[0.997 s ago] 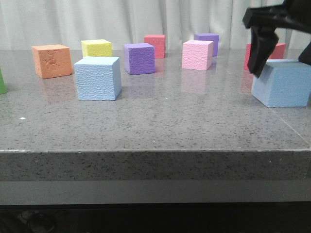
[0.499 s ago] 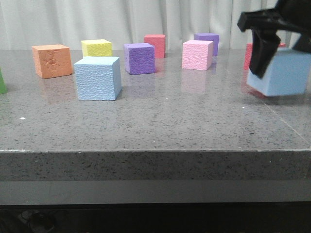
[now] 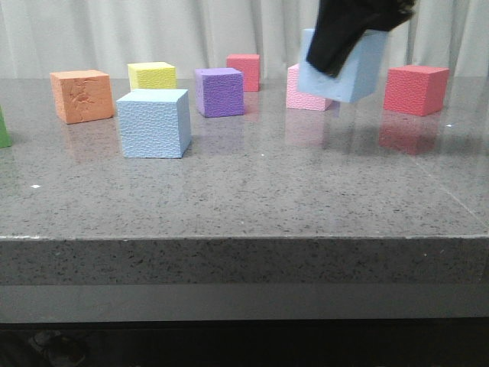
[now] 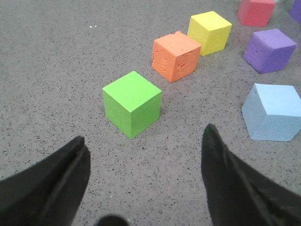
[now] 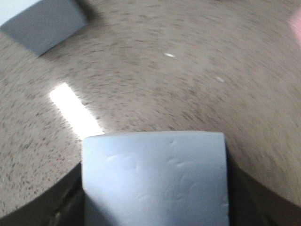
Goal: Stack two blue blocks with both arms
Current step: 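Carry the light-blue cube with the right gripper toward the center and lower it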
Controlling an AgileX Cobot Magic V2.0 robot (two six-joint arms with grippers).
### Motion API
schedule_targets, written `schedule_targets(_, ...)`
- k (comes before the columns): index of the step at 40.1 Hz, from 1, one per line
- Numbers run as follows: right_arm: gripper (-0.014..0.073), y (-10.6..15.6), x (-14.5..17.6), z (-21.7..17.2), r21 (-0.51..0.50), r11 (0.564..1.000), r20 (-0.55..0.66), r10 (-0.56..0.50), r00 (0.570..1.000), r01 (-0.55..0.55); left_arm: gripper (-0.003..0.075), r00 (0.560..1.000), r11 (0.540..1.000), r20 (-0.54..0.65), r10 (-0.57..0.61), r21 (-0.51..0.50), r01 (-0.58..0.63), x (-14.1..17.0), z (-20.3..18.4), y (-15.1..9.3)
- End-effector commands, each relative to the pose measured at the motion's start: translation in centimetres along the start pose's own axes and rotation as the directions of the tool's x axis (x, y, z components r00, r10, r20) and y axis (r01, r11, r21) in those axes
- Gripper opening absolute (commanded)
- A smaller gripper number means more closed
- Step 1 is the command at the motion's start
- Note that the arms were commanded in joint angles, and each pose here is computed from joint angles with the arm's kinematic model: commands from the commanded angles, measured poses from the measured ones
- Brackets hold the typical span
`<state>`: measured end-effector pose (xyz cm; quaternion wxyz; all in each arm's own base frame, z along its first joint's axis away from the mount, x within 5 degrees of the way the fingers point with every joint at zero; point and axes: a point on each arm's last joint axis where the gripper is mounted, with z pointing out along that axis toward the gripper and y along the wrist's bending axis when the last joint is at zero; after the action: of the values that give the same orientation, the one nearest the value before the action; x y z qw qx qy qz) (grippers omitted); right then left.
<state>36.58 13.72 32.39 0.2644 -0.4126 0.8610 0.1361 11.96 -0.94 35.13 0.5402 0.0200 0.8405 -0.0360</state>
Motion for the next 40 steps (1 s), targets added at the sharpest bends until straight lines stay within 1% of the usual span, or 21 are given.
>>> schedule_targets(1, 0.0426, 1.2, -2.0, -0.9, -0.030, 0.978, 0.069, -0.202, 0.977, 0.204, 0.0482, 0.994, 1.000, 0.108, 0.005, 0.006, -0.005, -1.6, -0.4, -0.1)
schedule_targets(6, 0.0426, 2.0, -3.0, 1.0, -0.038, 0.944, 0.078, -0.323, 0.943, 0.327, 0.0482, 0.993, 1.000, 0.117, 0.005, 0.006, -0.005, -1.7, -0.4, -0.1)
schedule_targets(8, 0.0426, 2.3, -3.4, 1.7, -0.021, 0.927, 0.091, -0.372, 0.924, 0.375, 0.0482, 0.993, 1.000, 0.119, 0.004, 0.006, -0.005, -1.7, -0.4, -0.1)
schedule_targets(10, 0.0426, 2.6, -3.6, 2.2, -0.018, 0.903, 0.095, -0.425, 0.900, 0.429, 0.0482, 0.992, 1.000, 0.123, 0.004, 0.006, -0.005, -1.7, -0.4, -0.1)
schedule_targets(12, 0.0426, 3.0, -3.8, 2.8, -0.015, 0.867, 0.098, -0.495, 0.864, 0.498, 0.0482, 0.992, 1.000, 0.125, 0.004, 0.006, -0.005, -1.7, -0.4, -0.1)
schedule_targets(14, 0.0426, 3.2, -3.9, 3.3, -0.014, 0.841, 0.100, -0.537, 0.837, 0.541, 0.0482, 0.992, 1.000, 0.125, 0.004, 0.006, -0.005, -1.7, -0.4, -0.1)
schedule_targets(15, 0.0426, 3.2, -4.0, 3.5, -0.010, 0.835, 0.100, -0.547, 0.831, 0.550, 0.0482, 0.992, 1.000, 0.125, 0.004, 0.006, -0.005, -1.7, -0.4, -0.1)
schedule_targets(19, 0.0426, 3.0, -4.0, 4.0, -0.005, 0.834, 0.100, -0.549, 0.830, 0.552, 0.0482, 0.992, 1.000, 0.125, 0.006, 0.005, -0.007, -1.7, -0.4, -0.1)
schedule_targets(23, 0.0431, 3.0, -3.7, 4.3, -0.028, 0.833, 0.090, -0.549, 0.831, 0.553, 0.0482, 0.992, 1.000, 0.125, 0.006, 0.005, -0.007, -1.7, -0.4, -0.1)
schedule_targets(27, 0.0497, 3.0, -3.7, 4.3, -0.031, 0.832, 0.089, -0.550, 0.831, 0.554, 0.0482, 0.992, 1.000, 0.125, 0.006, 0.005, -0.007, -1.7, -0.4, -0.1)
schedule_targets(33, 0.0628, 2.9, -3.9, 4.3, -0.009, 0.833, 0.096, -0.549, 0.830, 0.553, 0.0482, 0.992, 1.000, 0.125, 0.006, 0.005, -0.007, -1.7, -0.4, -0.1)
schedule_targets(35, 0.0659, 2.9, -4.0, 4.3, 0.001, 0.834, 0.099, -0.549, 0.830, 0.552, 0.0482, 0.992, 1.000, 0.125, 0.006, 0.005, -0.007, -1.7, -0.4, -0.1)
schedule_targets(40, 0.0662, 2.8, -4.2, 4.1, 0.021, 0.838, 0.114, -0.543, 0.832, 0.545, 0.0482, 0.992, 1.000, 0.125, 0.006, 0.005, -0.007, -1.7, -0.4, -0.1)
